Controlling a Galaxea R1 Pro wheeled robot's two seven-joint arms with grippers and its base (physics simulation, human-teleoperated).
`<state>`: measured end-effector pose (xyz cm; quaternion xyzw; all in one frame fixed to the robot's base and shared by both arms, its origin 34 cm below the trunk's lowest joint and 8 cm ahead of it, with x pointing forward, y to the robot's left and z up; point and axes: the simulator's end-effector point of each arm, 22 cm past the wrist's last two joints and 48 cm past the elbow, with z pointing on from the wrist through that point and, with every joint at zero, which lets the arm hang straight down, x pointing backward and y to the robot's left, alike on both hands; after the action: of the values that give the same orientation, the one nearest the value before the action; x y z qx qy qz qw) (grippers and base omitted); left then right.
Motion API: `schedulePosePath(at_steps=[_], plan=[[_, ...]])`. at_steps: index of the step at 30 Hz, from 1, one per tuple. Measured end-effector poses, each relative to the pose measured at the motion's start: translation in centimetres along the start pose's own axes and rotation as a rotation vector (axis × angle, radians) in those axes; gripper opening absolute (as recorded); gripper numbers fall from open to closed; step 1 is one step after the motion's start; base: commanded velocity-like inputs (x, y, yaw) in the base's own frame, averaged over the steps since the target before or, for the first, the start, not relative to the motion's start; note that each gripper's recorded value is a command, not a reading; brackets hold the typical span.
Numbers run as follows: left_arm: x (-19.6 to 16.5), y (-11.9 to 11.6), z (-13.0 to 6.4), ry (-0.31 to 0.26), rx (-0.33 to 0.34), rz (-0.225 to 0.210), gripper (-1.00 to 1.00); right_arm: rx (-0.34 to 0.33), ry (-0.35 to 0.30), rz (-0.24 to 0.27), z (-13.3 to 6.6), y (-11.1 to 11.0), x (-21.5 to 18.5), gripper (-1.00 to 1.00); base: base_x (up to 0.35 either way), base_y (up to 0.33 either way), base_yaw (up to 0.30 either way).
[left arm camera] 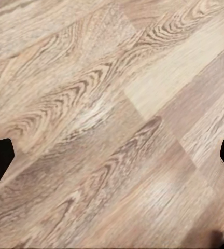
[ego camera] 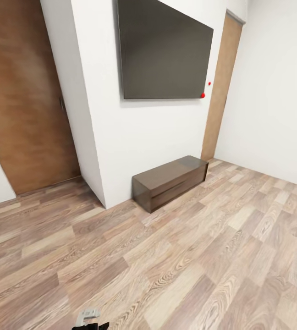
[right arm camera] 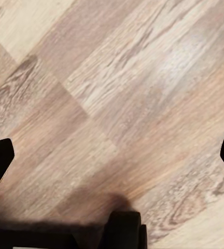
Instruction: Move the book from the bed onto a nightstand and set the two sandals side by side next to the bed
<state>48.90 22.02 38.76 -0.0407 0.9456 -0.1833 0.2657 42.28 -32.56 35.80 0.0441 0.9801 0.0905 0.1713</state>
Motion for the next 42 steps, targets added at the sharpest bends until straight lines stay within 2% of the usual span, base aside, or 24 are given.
schedulePosePath(at_steps=[8,28,38,42], plan=[[0.02,-0.03,0.01,0.001,0.000,0.001,1.00,0.000,0.000,0.000,0.00,0.01,-0.03,1.00,0.333,0.000,-0.138],[0.04,-0.13,0.04,0.001,0.002,0.002,1.00,0.002,0.000,0.000,0.00,-0.05,-0.03,1.00,0.333,-0.001,-0.295],[0.06,-0.14,0.05,0.002,0.002,0.002,1.00,0.002,0.000,0.001,0.00,-0.06,-0.01,1.00,0.305,-0.103,-0.295],[0.06,-0.14,0.05,0.002,0.002,0.003,1.00,0.002,0.000,0.001,0.01,-0.05,-0.03,1.00,0.269,-0.162,-0.109]])
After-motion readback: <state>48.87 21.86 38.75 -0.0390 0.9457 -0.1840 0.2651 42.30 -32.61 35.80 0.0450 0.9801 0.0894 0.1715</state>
